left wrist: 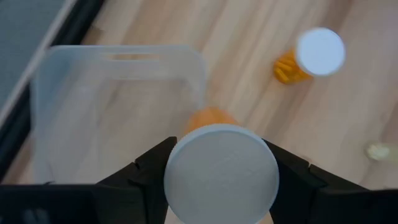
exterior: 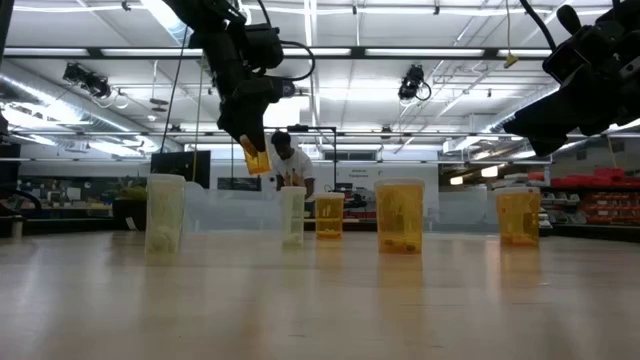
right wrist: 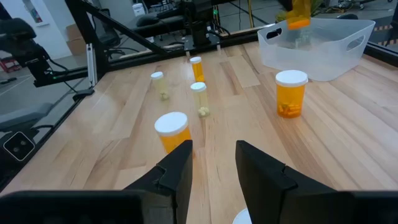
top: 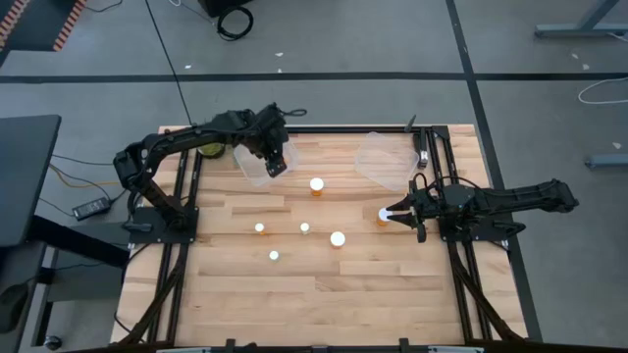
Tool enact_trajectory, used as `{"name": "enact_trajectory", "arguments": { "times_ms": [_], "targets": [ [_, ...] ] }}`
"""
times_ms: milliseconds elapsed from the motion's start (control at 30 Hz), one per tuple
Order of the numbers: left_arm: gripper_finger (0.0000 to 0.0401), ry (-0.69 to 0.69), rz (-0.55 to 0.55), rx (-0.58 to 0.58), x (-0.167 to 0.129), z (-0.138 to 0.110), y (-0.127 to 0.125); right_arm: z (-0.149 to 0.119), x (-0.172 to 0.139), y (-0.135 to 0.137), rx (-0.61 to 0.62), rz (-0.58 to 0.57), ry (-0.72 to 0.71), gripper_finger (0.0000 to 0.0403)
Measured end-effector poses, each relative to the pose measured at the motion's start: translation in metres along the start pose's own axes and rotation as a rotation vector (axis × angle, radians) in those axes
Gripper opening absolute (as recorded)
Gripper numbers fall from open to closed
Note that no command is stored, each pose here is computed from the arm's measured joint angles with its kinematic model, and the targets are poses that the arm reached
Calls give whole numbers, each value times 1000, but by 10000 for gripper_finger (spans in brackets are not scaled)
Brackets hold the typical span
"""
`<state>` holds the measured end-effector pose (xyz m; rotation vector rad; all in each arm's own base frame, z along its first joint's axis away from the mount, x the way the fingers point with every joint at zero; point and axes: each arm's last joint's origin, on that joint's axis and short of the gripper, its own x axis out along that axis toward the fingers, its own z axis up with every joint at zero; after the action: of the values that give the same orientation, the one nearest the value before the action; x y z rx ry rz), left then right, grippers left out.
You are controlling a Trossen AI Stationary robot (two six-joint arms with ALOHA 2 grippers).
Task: Pick and place medicine bottles into bin by pill shape (circle, oval)
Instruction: Put the orange capsule bottle into the left transparent bin
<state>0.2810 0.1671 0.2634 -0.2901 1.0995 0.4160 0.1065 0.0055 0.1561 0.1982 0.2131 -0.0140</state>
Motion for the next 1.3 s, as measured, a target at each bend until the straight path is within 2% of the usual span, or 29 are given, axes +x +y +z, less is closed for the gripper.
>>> {"name": "enact_trajectory", "arguments": {
  "times_ms": [133, 433, 567, 667, 767, 900, 1133, 1300],
  "targets": [
    [230, -5, 19, -22, -2, 0, 14, 0, 0, 0, 0, 0, 0, 129],
    [208, -1, 65, -97, -4, -4, 43, 0, 0, 0, 0, 0, 0, 129],
    [228, 22, 72, -118, 1, -11, 51, 0, 0, 0, 0, 0, 0, 129],
    [230, 66, 71, -132, 11, -22, 54, 0, 0, 0, 0, 0, 0, 129],
    [216, 108, 66, -142, 20, -33, 53, 0, 0, 0, 0, 0, 0, 129],
    [209, 131, 71, -143, 25, -38, 52, 0, 0, 0, 0, 0, 0, 129],
    [237, 169, 133, -141, 36, -51, 53, 0, 0, 0, 0, 0, 0, 129],
    [219, 176, 141, -154, 47, -62, 53, 0, 0, 0, 0, 0, 0, 129]
  ]
}}
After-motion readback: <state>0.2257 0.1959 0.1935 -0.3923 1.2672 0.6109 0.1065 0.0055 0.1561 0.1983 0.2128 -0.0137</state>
